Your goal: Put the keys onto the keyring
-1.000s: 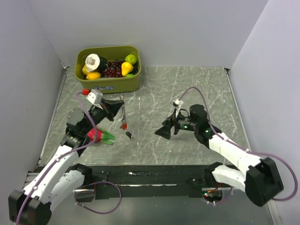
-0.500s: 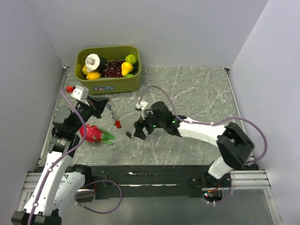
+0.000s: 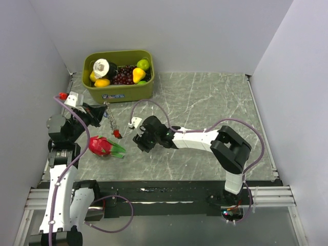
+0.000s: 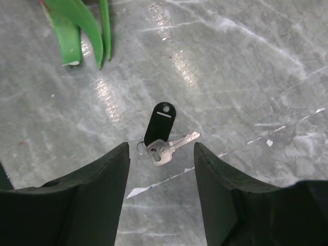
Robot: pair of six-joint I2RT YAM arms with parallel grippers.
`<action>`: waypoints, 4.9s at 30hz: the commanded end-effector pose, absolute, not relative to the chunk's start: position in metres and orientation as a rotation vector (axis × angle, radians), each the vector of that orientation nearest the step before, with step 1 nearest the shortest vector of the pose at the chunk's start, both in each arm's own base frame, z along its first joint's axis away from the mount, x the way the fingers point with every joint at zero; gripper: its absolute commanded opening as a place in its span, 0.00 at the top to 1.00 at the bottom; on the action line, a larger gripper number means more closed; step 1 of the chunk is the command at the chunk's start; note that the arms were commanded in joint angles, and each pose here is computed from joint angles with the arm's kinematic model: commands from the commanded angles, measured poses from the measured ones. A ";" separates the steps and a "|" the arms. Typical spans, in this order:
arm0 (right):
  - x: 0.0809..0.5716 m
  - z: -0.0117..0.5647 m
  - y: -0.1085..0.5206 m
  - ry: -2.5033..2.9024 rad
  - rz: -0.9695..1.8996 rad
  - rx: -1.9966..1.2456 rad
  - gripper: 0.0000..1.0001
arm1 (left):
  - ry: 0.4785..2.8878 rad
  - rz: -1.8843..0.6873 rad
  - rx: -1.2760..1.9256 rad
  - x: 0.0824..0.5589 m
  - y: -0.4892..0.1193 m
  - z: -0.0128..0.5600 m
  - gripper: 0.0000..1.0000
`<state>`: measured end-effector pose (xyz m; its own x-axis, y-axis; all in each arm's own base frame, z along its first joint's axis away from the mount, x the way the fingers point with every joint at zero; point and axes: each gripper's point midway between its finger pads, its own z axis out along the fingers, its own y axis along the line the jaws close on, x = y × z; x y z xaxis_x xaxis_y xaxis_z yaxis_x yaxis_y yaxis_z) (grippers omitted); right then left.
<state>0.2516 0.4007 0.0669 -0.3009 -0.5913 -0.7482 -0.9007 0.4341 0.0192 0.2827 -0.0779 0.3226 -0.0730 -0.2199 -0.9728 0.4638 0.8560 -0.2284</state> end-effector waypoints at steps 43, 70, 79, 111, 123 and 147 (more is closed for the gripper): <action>0.239 0.031 0.412 2.049 0.430 -1.397 0.64 | 1.484 -0.599 0.225 0.284 -0.079 0.326 0.99; 0.230 0.122 0.346 1.948 0.886 -1.069 1.00 | 1.481 -0.708 0.341 0.276 -0.099 0.322 0.99; 0.217 0.172 0.311 1.842 0.995 -1.005 1.00 | 1.488 -0.821 0.519 0.268 -0.138 0.318 0.99; 0.169 0.259 0.261 1.580 1.211 -1.023 1.00 | 1.242 -0.964 0.765 0.207 -0.246 0.278 0.99; 0.167 0.262 0.269 1.574 1.290 -1.051 1.00 | 1.171 -0.918 0.837 0.191 -0.249 0.278 0.99; 0.170 0.277 0.290 1.519 1.312 -1.078 1.00 | 1.145 -0.901 0.856 0.180 -0.254 0.275 0.99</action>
